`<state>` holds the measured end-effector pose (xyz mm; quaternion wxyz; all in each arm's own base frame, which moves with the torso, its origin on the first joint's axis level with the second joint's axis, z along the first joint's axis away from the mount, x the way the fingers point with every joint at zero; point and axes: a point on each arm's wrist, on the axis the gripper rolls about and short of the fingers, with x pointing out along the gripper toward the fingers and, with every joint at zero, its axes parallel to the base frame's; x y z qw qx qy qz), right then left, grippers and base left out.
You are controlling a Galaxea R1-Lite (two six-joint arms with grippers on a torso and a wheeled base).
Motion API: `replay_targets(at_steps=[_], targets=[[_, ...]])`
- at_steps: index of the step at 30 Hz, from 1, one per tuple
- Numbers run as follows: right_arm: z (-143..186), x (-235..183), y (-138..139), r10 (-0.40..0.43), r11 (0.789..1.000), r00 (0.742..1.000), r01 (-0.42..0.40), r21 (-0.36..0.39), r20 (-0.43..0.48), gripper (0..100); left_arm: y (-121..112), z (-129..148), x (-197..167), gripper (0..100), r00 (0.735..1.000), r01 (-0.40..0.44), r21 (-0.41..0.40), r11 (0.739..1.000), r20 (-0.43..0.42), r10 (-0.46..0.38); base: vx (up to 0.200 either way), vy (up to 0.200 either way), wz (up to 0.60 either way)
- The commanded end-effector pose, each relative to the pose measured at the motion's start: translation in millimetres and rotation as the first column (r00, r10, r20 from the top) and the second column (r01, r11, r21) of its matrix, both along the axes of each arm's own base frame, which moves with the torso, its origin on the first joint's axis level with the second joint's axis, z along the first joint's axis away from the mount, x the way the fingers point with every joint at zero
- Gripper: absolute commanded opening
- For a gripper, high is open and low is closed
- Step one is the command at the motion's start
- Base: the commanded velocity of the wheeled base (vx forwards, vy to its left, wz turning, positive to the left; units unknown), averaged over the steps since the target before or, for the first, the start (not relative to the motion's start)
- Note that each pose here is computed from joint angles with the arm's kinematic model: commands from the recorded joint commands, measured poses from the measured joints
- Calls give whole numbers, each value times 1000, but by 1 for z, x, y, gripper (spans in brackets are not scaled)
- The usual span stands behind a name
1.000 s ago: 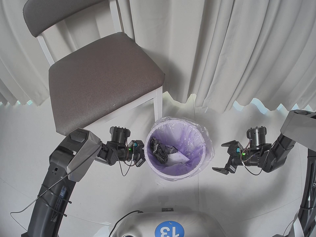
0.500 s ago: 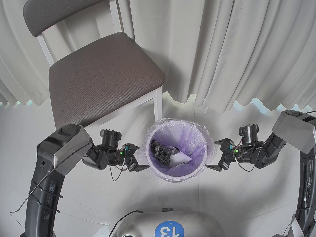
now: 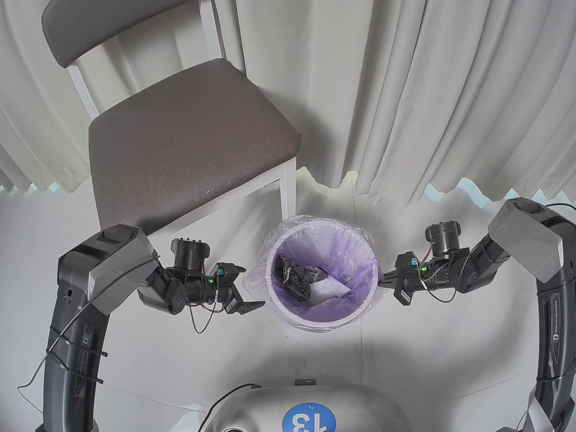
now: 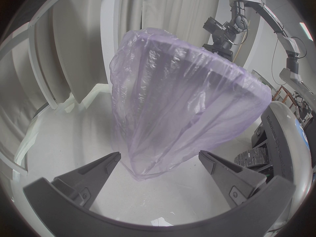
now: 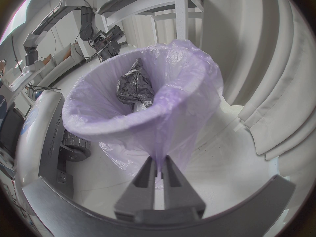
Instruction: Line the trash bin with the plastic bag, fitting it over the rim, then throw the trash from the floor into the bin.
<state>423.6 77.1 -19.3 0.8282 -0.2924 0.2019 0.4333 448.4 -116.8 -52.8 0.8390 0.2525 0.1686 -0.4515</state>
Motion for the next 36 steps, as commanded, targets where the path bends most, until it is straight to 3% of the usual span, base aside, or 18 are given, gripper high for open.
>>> replay_targets(at_steps=[1,7,12,18,19,25,31,36], targets=[[-11,13,-6,-18,1000,1000,18,1,-9,0,-2,-8,8,100,1000,-1,0,1000,6,1,0,0,0],[-31,21,-6,-26,1000,999,26,-2,-45,0,-5,-7,12,100,1000,2,5,1000,-22,-2,0,0,0],[-31,23,-6,-27,1000,994,25,-14,-106,0,-8,-3,18,100,998,7,16,1000,-64,-6,0,0,0],[-27,22,-6,-25,1000,995,23,-15,-100,0,-12,-2,21,100,998,12,17,1000,-64,-11,0,0,0],[-28,21,-7,-24,1000,994,22,-14,-106,100,-12,-2,21,100,998,13,16,1000,-64,-12,0,0,0],[-11,15,-6,18,999,995,-14,44,-97,100,-6,10,17,100,999,3,7,1000,-41,-3,0,0,0],[22,-19,-19,31,995,995,-22,93,-94,100,5,19,-11,100,999,16,-12,1000,-42,-16,0,0,0],[42,-45,-35,-1,995,999,6,102,-48,100,5,25,-28,100,1000,27,-24,999,-13,-27,0,0,0]])
